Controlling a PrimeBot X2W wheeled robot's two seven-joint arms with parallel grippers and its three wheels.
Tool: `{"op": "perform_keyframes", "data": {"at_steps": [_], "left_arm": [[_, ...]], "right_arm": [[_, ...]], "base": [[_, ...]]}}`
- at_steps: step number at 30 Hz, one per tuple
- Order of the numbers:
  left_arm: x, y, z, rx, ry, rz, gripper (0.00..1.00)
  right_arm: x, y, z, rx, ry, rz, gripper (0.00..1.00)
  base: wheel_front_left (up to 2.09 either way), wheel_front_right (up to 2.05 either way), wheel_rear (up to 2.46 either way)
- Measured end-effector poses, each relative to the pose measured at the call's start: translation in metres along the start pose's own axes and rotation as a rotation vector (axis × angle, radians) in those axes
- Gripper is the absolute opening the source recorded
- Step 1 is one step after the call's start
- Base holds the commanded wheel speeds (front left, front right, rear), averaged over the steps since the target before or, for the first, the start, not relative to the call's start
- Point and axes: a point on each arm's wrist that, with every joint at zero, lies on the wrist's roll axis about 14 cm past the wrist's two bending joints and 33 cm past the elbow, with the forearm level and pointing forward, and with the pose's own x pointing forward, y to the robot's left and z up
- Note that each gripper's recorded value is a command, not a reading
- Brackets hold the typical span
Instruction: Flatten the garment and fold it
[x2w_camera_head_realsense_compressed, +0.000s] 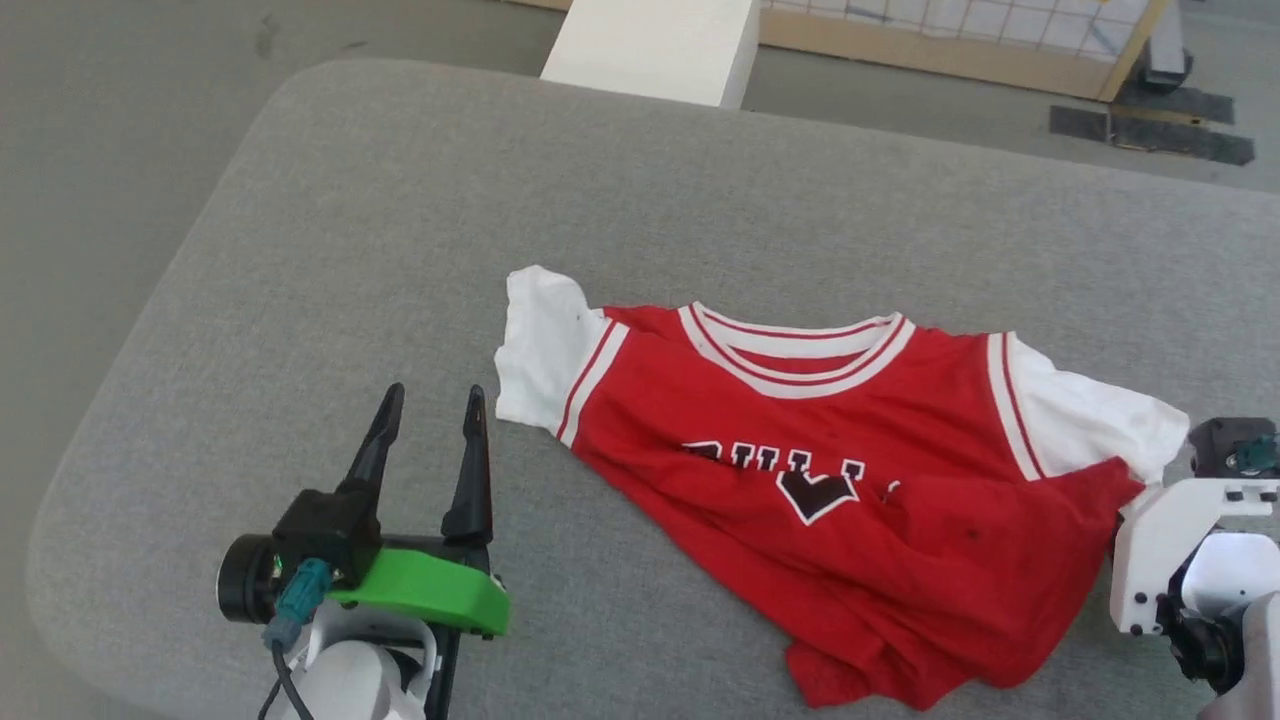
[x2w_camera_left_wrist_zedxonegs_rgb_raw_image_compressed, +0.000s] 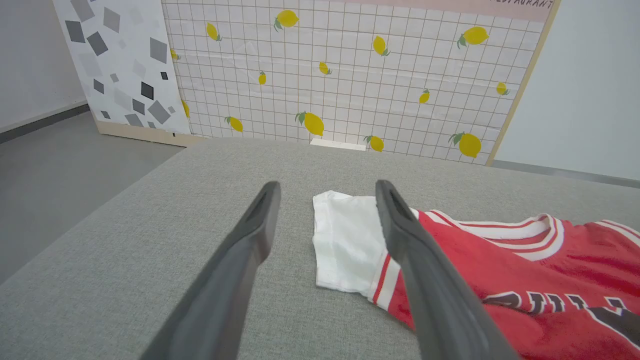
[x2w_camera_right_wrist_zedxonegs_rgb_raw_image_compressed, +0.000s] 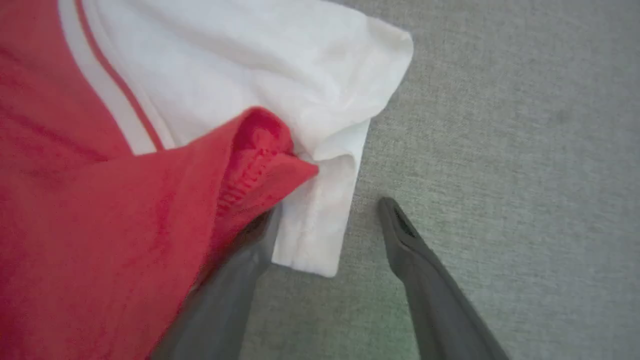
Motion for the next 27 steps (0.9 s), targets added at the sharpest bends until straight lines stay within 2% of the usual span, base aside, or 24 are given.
{"op": "perform_keyframes", "data": {"at_steps": [1,2,3,9,17,20,21,22,27], "left_arm": [[0.0,0.001,-0.001,0.001,0.002,0.004,1.0],[0.0,0.003,-0.002,0.002,0.006,0.009,1.0],[0.0,0.005,-0.003,0.004,0.009,0.013,1.0],[-0.001,0.007,-0.009,0.008,0.028,0.02,1.0],[-0.002,-0.006,-0.014,-0.009,0.043,-0.025,1.0],[-0.001,-0.012,-0.016,-0.02,0.054,-0.044,1.0],[-0.001,-0.015,-0.016,-0.022,0.055,-0.052,1.0],[0.0,-0.019,-0.018,-0.026,0.064,-0.066,1.0],[-0.002,-0.048,-0.039,-0.052,0.174,-0.156,1.0]], "right_arm": [[0.002,0.001,0.0,-0.002,0.002,0.003,1.0],[0.004,0.003,0.001,-0.001,0.005,0.006,0.57],[0.006,0.005,0.0,0.0,0.008,0.011,0.0],[0.004,0.002,0.005,0.014,-0.027,0.009,0.0],[-0.035,-0.075,-0.001,0.029,-0.079,-0.167,0.0],[-0.052,-0.092,-0.01,0.04,-0.078,-0.21,0.0],[-0.055,-0.093,-0.015,0.048,-0.072,-0.211,0.29],[-0.059,-0.093,-0.019,0.05,-0.073,-0.214,1.0],[-0.075,-0.088,-0.001,0.084,-0.238,-0.215,1.0]], "base": [[0.0,0.0,0.0],[0.0,0.0,0.0],[0.0,0.0,0.0],[0.0,0.0,0.0],[0.0,0.0,0.0],[0.0,0.0,0.0],[0.0,0.0,0.0],[0.0,0.0,0.0],[0.0,0.0,0.0]]}}
